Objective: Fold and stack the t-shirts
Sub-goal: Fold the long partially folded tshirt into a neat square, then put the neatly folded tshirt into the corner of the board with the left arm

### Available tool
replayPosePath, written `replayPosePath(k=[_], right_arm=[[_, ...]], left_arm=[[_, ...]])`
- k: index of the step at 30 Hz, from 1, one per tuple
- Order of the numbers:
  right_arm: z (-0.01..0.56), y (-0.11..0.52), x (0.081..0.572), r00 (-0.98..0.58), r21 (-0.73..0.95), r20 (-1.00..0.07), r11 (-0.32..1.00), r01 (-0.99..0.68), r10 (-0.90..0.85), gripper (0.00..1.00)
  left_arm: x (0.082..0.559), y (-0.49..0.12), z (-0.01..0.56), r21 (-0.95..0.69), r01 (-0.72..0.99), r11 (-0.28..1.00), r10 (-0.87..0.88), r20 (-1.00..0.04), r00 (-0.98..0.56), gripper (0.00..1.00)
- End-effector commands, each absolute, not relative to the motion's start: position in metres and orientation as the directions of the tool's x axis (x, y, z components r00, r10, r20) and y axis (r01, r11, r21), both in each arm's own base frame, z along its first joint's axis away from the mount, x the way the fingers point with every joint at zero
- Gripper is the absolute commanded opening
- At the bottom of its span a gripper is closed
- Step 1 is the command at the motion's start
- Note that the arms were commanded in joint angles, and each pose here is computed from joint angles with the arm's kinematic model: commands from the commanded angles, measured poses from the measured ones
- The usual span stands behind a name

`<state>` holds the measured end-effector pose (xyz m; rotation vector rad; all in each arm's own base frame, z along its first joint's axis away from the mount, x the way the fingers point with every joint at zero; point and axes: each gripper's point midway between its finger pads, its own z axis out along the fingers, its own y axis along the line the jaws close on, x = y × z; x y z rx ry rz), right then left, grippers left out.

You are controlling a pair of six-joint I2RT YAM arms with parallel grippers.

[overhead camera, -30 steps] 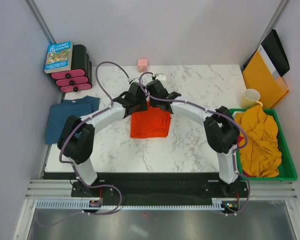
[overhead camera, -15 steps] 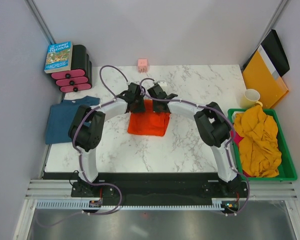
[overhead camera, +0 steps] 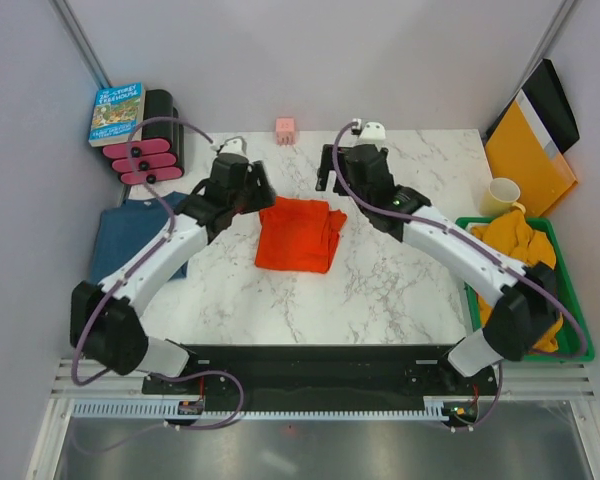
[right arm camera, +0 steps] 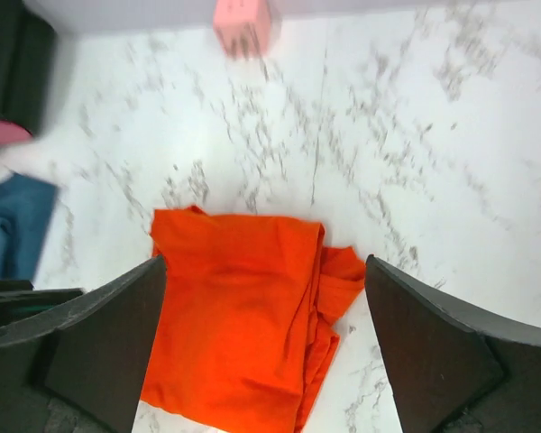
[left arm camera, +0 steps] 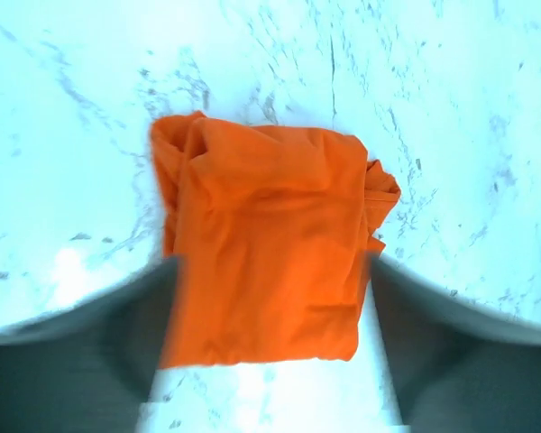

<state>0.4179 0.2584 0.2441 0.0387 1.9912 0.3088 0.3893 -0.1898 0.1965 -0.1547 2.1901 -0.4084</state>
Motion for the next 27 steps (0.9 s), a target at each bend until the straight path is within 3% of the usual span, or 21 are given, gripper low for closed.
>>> replayPosePath(k=[1, 2, 3, 6, 8, 10, 15, 18, 20, 21, 27], right_arm=[[0.271, 0.224, 0.387, -0.358, 0.204, -0.920, 0.974, -0.096, 0.158, 0.98], [0.259, 0.216, 0.379, -0.369, 0.186, -0.918, 0.979, -0.084, 0.142, 0.98], [0.261, 0.211, 0.372, -0.362, 0.183, -0.922, 0.979, -0.085, 0.141, 0.98], [0.267, 0.191, 0.345, -0.325, 0.193, -0.932, 0.979, -0.073, 0.160, 0.98], [0.275, 0.181, 0.326, -0.289, 0.205, -0.941, 0.976, -0.079, 0.174, 0.98], [0.287, 0.173, 0.314, -0.250, 0.220, -0.948, 0.972, -0.079, 0.194, 0.98], [0.284, 0.154, 0.294, -0.248, 0.174, -0.956, 0.983, -0.061, 0.154, 0.98], [0.281, 0.141, 0.284, -0.251, 0.162, -0.957, 0.986, -0.045, 0.146, 0.98], [0.277, 0.135, 0.278, -0.262, 0.157, -0.955, 0.987, -0.039, 0.141, 0.98], [0.280, 0.132, 0.274, -0.252, 0.167, -0.956, 0.985, -0.039, 0.152, 0.98], [0.275, 0.119, 0.262, -0.260, 0.181, -0.951, 0.983, -0.023, 0.169, 0.98]], left_arm=[[0.350, -0.132, 0.186, -0.269, -0.146, 0.952, -0.296, -0.693, -0.657, 0.27], [0.349, -0.113, 0.190, -0.286, -0.197, 0.938, -0.344, -0.686, -0.641, 0.25], [0.344, -0.102, 0.182, -0.281, -0.229, 0.932, -0.361, -0.674, -0.644, 0.46], [0.344, -0.059, 0.175, -0.177, -0.298, 0.938, -0.324, -0.749, -0.577, 0.53], [0.366, -0.047, 0.186, -0.086, -0.190, 0.978, -0.173, -0.845, -0.506, 0.58], [0.370, -0.038, 0.177, -0.027, -0.147, 0.989, -0.094, -0.877, -0.472, 0.67], [0.394, -0.011, 0.169, 0.060, -0.120, 0.991, 0.032, -0.975, -0.222, 0.71], [0.394, -0.005, 0.135, 0.064, -0.064, 0.996, 0.048, -0.971, -0.235, 0.71], [0.400, -0.020, 0.121, 0.001, 0.070, 0.998, 0.019, -0.965, -0.262, 0.71], [0.403, -0.023, 0.115, -0.007, 0.092, 0.996, 0.018, -0.962, -0.273, 0.99], [0.382, -0.022, 0.108, 0.009, 0.063, 0.998, 0.017, -0.991, -0.132, 1.00]])
